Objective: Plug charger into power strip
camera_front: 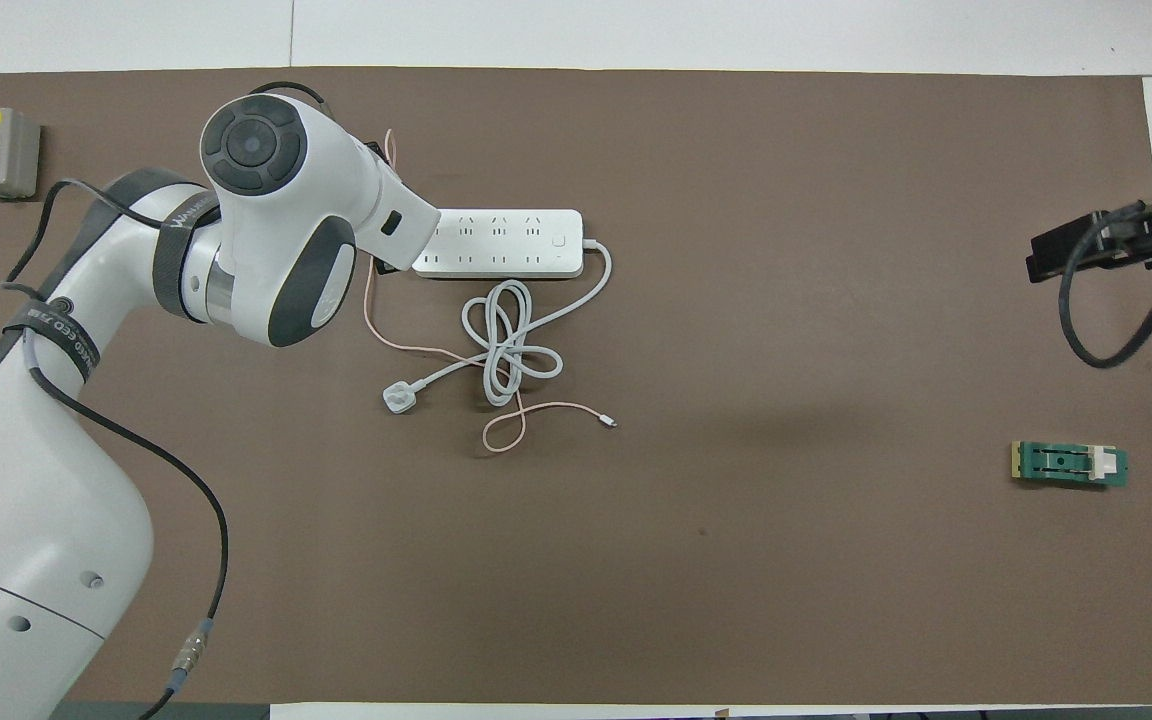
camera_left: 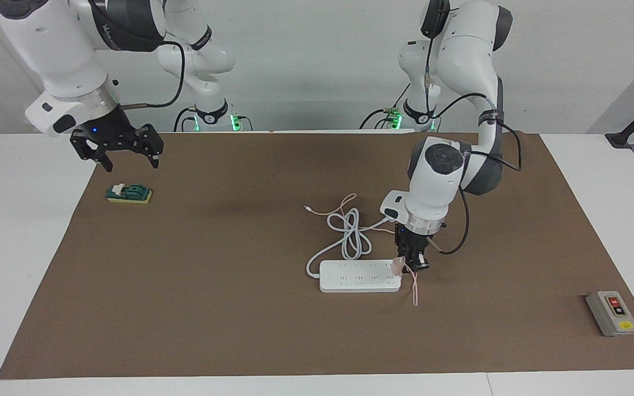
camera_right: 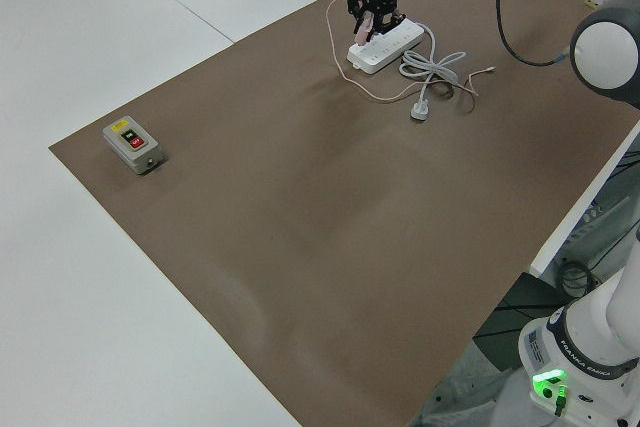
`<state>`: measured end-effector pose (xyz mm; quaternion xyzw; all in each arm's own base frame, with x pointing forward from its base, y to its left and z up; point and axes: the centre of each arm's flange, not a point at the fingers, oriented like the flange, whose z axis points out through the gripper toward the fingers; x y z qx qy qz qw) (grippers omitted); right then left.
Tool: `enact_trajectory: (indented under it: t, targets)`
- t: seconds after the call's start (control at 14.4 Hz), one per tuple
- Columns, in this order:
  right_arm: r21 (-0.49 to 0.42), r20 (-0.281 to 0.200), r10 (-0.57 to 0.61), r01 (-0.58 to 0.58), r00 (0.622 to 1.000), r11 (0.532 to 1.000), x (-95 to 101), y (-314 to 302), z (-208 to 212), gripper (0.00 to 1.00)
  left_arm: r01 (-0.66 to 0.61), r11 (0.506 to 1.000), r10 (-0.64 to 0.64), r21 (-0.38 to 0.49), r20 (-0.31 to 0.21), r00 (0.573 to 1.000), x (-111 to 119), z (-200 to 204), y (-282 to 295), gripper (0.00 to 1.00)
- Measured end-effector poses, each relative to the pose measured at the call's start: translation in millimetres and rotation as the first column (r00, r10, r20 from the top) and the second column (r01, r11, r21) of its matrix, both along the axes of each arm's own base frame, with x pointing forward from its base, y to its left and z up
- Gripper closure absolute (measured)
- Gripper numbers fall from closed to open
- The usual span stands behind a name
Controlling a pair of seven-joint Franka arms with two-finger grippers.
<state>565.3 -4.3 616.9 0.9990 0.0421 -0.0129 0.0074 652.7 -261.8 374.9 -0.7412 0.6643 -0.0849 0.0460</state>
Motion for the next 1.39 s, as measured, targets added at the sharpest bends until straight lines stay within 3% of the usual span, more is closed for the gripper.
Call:
enact_trajectory:
  t: [0.14,0.28,0.83,1.39]
  targets:
    - [0.0,-0.02,0.0,0.0,1.0,1.0,-21.1,0,-4,0.0,0.008,1.0,-0.008,0.004,-0.001,1.0,-1,-1,-1,0.7]
    - [0.0,-0.036,0.0,0.0,0.999,1.0,-29.5,0,-10,0.0,0.028,0.999,-0.028,0.022,0.003,1.0,-3,-3,-3,0.7]
    - [0.0,-0.046,-0.015,0.015,0.999,1.0,-29.5,-8,-16,0.0,0.073,0.996,-0.072,0.044,-0.024,0.997,-11,-22,-12,0.7]
    - [-0.001,-0.045,-0.006,0.006,0.999,1.0,-29.5,-2,-16,0.0,0.046,0.999,-0.046,0.003,-0.049,0.998,-13,-22,-13,0.7]
